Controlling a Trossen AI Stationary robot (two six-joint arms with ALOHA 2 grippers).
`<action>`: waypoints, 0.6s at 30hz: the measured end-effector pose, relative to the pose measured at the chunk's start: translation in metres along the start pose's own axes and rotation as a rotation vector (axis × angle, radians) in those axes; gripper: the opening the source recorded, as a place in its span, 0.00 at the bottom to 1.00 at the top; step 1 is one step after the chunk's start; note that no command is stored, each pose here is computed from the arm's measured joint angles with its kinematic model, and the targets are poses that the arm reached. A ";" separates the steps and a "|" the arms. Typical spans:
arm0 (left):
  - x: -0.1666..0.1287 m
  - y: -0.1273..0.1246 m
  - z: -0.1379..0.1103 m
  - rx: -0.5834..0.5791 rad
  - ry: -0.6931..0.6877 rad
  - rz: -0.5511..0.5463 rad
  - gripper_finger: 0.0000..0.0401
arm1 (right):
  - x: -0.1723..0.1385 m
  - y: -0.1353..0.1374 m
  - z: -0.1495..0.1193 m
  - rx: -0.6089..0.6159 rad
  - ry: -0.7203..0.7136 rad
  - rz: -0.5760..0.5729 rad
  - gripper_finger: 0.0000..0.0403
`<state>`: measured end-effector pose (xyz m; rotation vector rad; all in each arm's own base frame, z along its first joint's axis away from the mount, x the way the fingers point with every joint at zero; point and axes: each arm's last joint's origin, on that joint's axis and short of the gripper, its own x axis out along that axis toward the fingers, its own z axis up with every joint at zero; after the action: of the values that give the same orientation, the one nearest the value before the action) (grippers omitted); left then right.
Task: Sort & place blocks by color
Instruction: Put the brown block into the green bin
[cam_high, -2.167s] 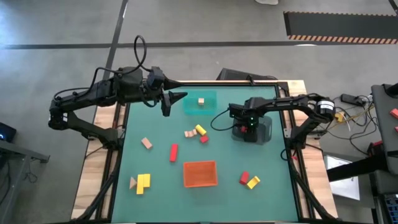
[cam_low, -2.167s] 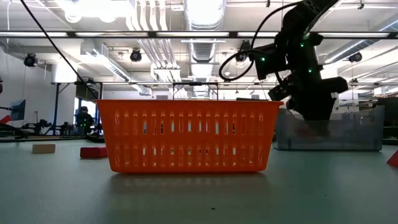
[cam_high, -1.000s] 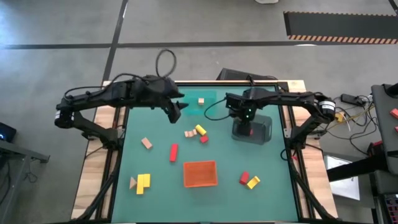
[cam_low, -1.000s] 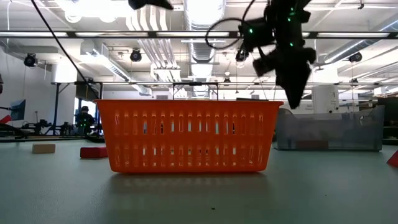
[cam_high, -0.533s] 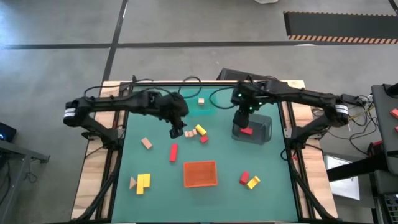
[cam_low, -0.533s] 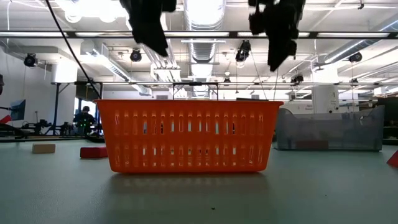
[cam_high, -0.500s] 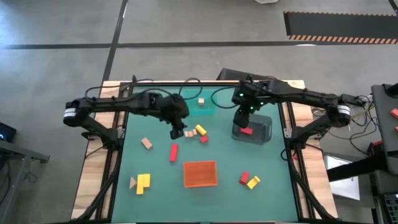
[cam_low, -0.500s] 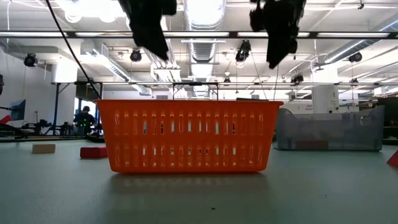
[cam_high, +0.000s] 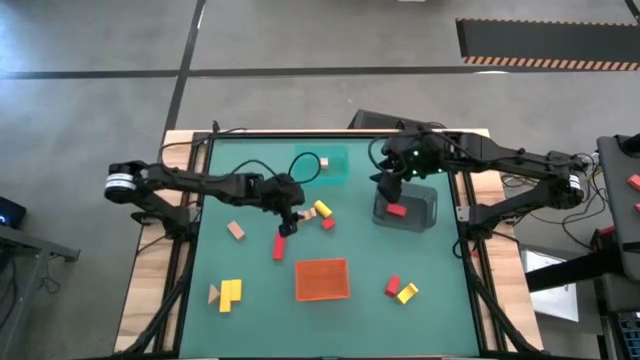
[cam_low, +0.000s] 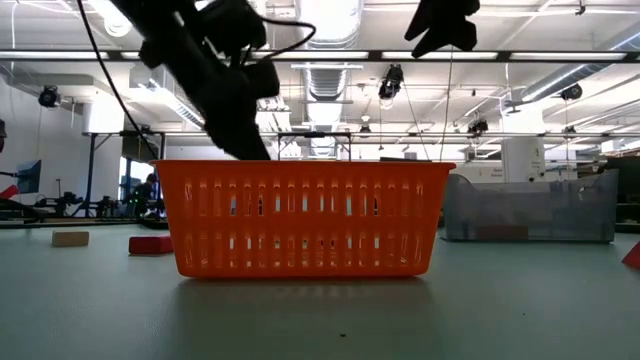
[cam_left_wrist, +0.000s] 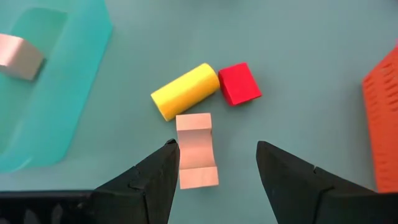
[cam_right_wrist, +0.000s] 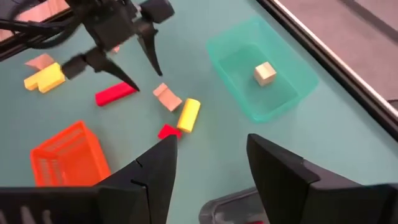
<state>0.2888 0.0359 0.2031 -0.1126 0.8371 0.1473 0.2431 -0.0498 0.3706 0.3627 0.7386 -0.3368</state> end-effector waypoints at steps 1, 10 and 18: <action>0.004 0.000 -0.003 0.000 -0.004 -0.001 0.49 | 0.001 0.001 0.000 0.003 0.004 0.000 0.45; 0.036 0.001 -0.012 -0.002 -0.021 -0.003 0.49 | 0.010 0.003 -0.003 0.010 0.034 -0.003 0.44; 0.056 0.002 -0.022 -0.007 0.045 0.009 0.49 | 0.013 0.004 -0.004 0.017 0.049 -0.006 0.44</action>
<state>0.3092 0.0389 0.1465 -0.1185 0.8817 0.1569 0.2511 -0.0471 0.3600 0.3858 0.7852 -0.3404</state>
